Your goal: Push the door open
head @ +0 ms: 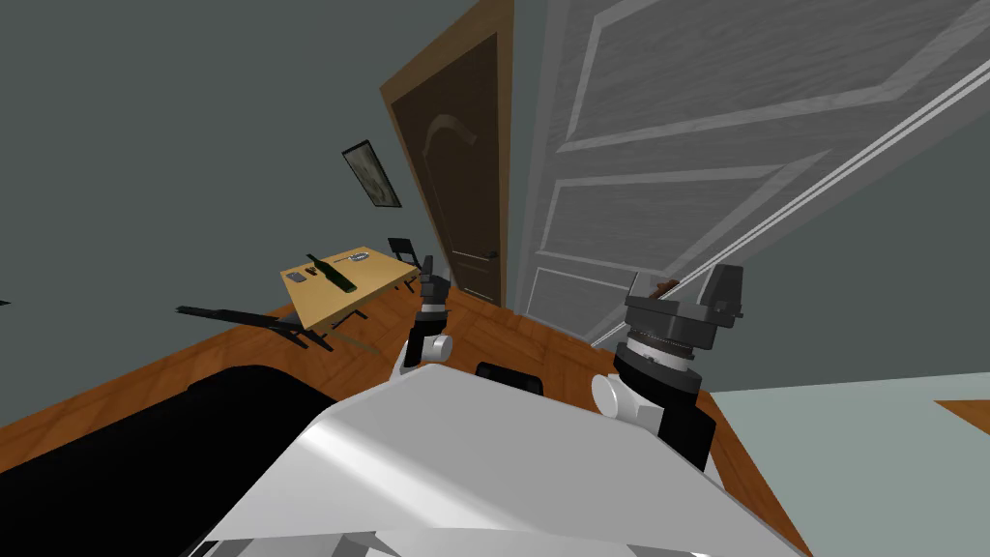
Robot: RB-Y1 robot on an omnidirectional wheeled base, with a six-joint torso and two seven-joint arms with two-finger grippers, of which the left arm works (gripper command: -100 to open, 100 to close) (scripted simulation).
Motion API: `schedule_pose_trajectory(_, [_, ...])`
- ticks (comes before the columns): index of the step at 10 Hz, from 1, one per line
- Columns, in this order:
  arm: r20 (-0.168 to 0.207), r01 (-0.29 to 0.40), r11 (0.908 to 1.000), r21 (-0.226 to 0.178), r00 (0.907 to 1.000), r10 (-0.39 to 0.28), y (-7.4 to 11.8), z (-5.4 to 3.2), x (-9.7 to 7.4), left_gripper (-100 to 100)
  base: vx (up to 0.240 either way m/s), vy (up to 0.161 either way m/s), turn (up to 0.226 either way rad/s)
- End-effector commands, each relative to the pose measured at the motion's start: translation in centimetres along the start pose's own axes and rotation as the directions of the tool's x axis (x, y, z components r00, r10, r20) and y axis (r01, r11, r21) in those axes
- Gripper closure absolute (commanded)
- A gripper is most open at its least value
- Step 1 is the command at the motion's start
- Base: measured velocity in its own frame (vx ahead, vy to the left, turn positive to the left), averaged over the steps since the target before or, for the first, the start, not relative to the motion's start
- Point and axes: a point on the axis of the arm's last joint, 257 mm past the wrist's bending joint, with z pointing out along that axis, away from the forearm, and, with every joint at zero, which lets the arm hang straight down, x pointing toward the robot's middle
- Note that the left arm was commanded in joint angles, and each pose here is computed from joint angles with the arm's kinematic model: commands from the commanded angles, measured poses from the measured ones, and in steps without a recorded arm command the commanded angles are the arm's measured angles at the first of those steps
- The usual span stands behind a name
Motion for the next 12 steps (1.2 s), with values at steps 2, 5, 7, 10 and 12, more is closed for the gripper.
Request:
schedule_pose_trajectory(2, [-0.03, -0.005, 0.9991, -0.042, 0.9995, 0.004, 2.7, -0.38, 0.8, -100, 0.095, 0.046, -0.064])
schedule_pose_trajectory(5, [-0.053, -0.01, 0.9968, -0.079, 0.9986, 0.006, 5.1, -0.82, 1.4, -100, 0.143, 0.086, -0.045])
schedule_pose_trajectory(7, [-0.065, -0.013, 0.9949, -0.1, 0.9979, 0.007, 6.4, -1.11, 1.7, -100, 0.091, 0.058, -0.033])
schedule_pose_trajectory(10, [-0.084, -0.019, 0.9905, -0.136, 0.9964, 0.007, 8.7, -1.68, 2.2, -100, 0.086, 0.042, -0.043])
schedule_pose_trajectory(12, [-0.097, -0.023, 0.9865, -0.162, 0.9952, 0.007, 10.3, -2.13, 2.6, -100, 0.085, 0.069, -0.042])
